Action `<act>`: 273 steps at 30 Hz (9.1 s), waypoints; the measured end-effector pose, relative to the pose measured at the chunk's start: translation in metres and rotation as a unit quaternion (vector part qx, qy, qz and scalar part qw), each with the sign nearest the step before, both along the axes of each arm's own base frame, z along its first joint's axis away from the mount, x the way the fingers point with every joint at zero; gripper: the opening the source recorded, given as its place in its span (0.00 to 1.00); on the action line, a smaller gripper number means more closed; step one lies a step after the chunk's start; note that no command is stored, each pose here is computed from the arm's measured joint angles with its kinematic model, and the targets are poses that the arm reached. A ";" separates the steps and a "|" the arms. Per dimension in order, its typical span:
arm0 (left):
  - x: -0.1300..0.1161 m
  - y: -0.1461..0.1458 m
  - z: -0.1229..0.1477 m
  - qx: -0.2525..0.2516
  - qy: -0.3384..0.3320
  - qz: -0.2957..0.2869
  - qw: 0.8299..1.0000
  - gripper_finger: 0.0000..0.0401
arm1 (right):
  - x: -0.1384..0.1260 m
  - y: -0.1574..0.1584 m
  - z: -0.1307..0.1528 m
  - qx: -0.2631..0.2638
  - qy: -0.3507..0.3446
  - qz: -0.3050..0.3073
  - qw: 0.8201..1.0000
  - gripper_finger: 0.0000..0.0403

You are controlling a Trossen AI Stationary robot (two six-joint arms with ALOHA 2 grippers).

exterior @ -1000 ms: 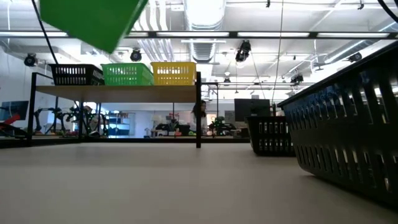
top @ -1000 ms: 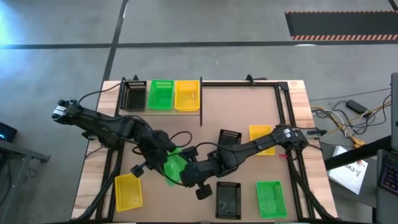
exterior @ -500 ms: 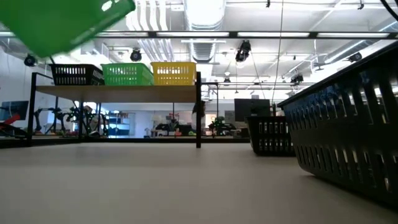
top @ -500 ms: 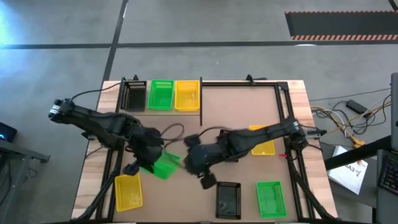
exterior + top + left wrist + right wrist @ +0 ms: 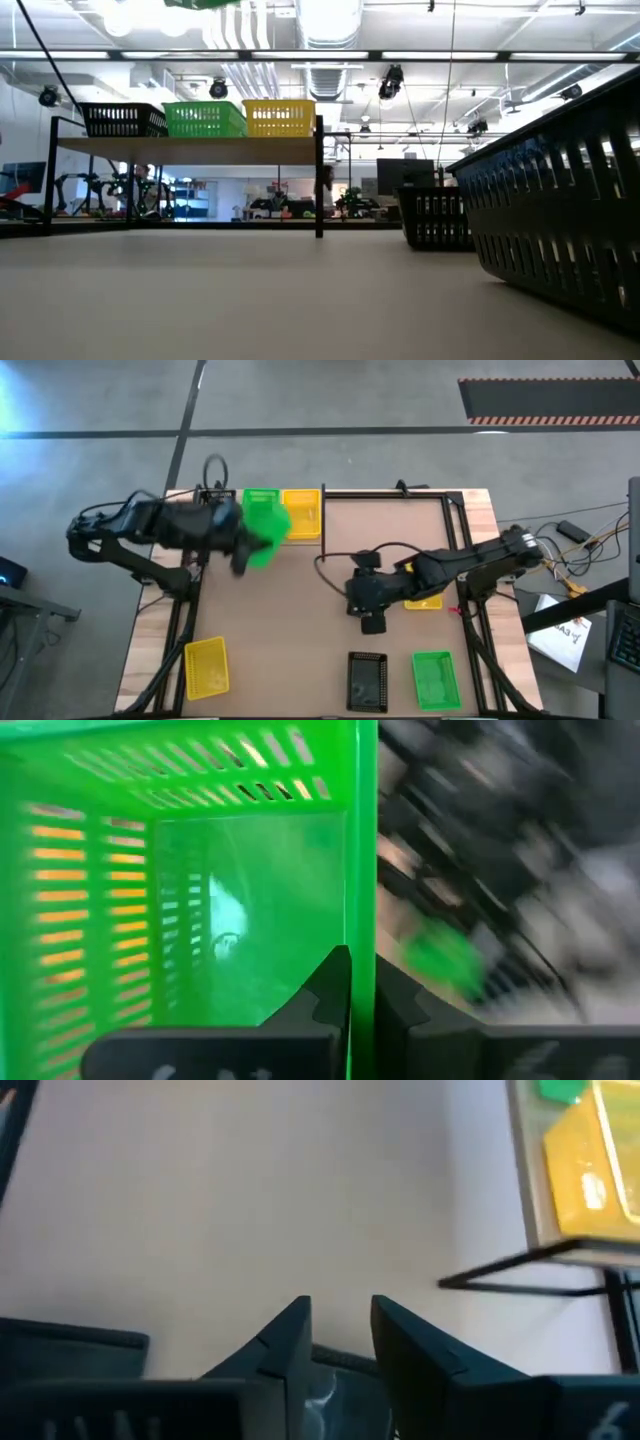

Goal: Stack baskets on shelf by color
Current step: Stack the top green bin on top of the other green bin on the shelf, then stack the left yellow bin on top of the other yellow bin on the shelf

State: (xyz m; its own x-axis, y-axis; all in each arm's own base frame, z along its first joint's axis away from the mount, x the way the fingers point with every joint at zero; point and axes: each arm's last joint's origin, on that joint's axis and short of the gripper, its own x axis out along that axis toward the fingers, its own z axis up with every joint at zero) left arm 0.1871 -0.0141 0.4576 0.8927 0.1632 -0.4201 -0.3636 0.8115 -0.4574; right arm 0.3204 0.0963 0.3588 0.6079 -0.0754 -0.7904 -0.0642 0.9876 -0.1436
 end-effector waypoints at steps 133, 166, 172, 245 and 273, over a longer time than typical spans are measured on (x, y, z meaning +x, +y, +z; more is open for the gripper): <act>0.007 0.102 -0.140 0.196 0.372 -0.133 0.898 0.06 | -0.047 -0.024 -0.023 0.054 -0.264 -0.195 0.943 0.11; -0.023 0.053 -0.073 0.096 0.279 -0.170 0.940 0.46 | -0.057 -0.028 -0.017 0.045 -0.152 -0.262 0.952 0.11; -0.025 -0.020 -0.072 0.069 0.271 -0.271 0.921 0.46 | -0.037 -0.028 -0.033 -0.036 -0.129 -0.227 0.965 0.11; -0.039 -0.170 -0.058 -0.339 0.205 -0.361 0.844 0.00 | 0.013 -0.061 -0.033 -0.073 -0.133 -0.107 0.983 0.11; 0.093 0.002 -0.016 0.051 0.047 -0.371 0.926 0.00 | -0.036 0.013 -0.054 0.061 -0.088 -0.137 0.985 0.11</act>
